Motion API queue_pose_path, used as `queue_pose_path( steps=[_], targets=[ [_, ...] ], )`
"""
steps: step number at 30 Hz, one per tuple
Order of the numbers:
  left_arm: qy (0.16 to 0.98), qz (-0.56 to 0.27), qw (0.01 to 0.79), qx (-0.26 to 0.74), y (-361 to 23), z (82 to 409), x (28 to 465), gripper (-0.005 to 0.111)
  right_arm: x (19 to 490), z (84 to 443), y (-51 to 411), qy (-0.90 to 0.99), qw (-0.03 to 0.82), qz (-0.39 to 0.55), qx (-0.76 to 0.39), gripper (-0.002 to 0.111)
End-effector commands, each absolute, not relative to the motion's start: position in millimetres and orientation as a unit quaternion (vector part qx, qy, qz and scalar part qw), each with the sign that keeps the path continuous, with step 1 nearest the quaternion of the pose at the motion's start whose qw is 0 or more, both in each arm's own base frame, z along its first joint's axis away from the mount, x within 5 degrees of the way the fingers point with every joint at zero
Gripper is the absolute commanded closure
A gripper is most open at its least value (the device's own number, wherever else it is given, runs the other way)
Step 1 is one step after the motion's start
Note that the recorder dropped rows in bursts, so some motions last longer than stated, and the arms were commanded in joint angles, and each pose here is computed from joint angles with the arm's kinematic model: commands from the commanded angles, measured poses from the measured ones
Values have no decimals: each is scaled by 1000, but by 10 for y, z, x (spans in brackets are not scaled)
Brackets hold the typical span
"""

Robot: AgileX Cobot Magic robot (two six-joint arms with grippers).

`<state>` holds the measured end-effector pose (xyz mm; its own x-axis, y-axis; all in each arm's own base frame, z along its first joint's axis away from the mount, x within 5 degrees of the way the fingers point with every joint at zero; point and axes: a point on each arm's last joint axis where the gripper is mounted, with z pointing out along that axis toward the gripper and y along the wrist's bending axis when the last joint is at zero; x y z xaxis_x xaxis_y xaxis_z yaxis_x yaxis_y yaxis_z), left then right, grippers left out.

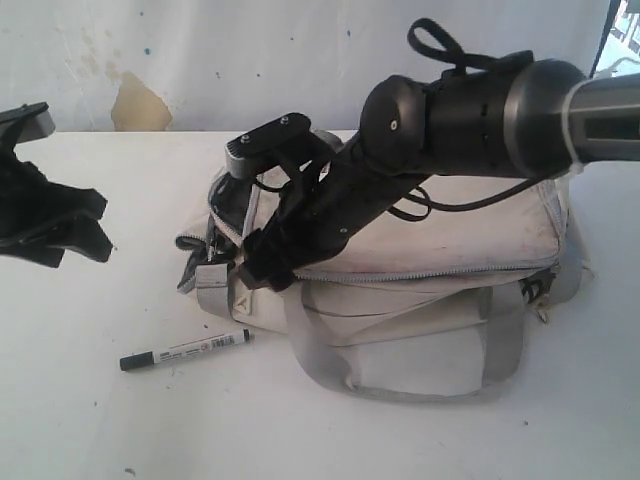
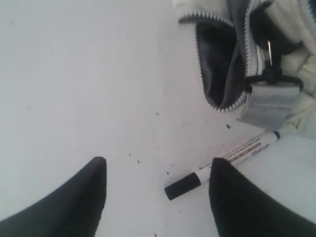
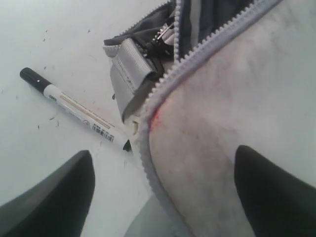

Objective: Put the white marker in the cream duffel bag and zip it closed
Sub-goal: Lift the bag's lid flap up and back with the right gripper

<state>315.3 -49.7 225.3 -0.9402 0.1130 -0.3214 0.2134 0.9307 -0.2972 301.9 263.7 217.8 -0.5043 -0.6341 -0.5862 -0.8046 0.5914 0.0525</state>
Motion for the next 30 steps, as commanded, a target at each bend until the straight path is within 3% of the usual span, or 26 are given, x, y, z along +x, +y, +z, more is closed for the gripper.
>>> queue_pose_path(
  steps=[1, 4, 7, 10, 11, 13, 17, 24, 30],
  targets=[
    [972, -156, 154, 87, -471, 2177, 3027, 43, 3054, 2083, 2701, 836, 283, 146, -447, 36],
    [972, -153, 155, 83, -462, 2133, 3000, 43, 3094, 2008, 2696, 827, 287, 122, -467, 40],
    [972, -153, 155, 83, -462, 2133, 3000, 43, 3129, 1975, 2678, 813, 296, 93, -493, 54],
    [972, -150, 152, 93, -460, 2130, 2992, 43, 3116, 2032, 2673, 817, 299, 100, -483, 78],
    [970, -147, 145, 129, -468, 2124, 2969, 43, 3094, 2117, 2665, 824, 304, 111, -466, 95],
    [965, -144, 144, 164, -470, 2122, 2957, 43, 3064, 2282, 2642, 826, 321, 121, -448, 108],
    [955, -143, 144, 217, -552, 2121, 2937, 43, 3078, 2611, 2569, 814, 385, 131, -415, 108],
    [925, -137, 156, 318, -949, 2075, 2896, 43, 3479, 2741, 2086, 827, 450, 107, -320, 108],
    [921, -145, 128, 339, -1056, 1883, 2915, 31, 3612, 3074, 1881, 793, 535, 93, -276, 108]
  ],
)
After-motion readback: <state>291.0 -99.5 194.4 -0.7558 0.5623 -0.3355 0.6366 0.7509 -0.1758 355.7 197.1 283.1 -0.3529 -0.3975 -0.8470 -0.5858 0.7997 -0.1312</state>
